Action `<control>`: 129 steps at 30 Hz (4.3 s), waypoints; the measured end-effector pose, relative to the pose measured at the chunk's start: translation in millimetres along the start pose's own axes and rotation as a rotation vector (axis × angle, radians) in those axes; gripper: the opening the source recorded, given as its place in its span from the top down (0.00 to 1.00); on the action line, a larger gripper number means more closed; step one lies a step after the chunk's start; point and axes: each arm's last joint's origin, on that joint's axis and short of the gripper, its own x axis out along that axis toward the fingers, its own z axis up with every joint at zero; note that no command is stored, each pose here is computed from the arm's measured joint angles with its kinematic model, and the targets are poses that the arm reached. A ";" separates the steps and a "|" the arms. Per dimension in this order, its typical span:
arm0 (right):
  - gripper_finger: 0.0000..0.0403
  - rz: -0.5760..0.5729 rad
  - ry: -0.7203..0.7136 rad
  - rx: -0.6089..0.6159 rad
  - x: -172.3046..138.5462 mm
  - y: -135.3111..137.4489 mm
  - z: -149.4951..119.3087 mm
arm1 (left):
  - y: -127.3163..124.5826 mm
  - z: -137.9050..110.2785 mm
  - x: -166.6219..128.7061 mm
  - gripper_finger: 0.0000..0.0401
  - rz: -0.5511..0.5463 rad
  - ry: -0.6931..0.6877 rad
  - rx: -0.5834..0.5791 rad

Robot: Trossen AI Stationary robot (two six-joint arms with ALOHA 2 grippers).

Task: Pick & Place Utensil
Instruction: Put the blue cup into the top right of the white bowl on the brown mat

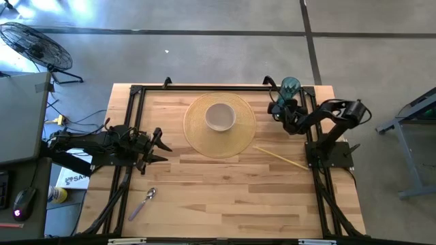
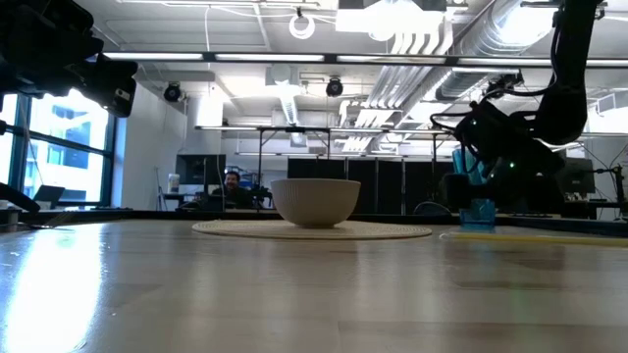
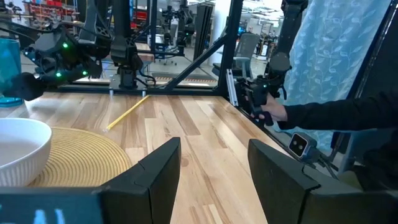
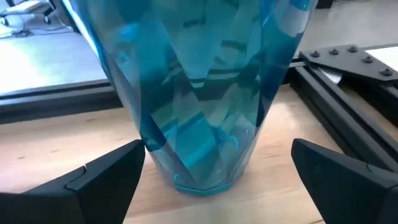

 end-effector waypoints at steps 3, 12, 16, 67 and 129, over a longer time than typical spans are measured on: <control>0.01 -0.014 -0.038 0.003 0.0 1.1 2.9 | 0.0 0.0 0.0 0.54 -0.001 0.000 0.000; 0.01 -0.028 -0.104 -0.014 0.7 4.7 10.2 | -0.1 0.0 0.0 0.54 -0.003 0.000 0.000; 0.01 -0.038 -0.123 -0.040 2.0 10.7 15.3 | -0.1 0.0 0.0 0.54 -0.003 0.001 0.000; 0.12 -0.015 -0.147 -0.089 -20.2 40.3 16.5 | 0.0 0.0 0.0 0.54 0.000 0.000 0.000; 0.02 0.930 -0.060 -0.410 10.1 120.7 29.1 | 0.0 0.0 0.0 0.54 0.000 0.000 0.000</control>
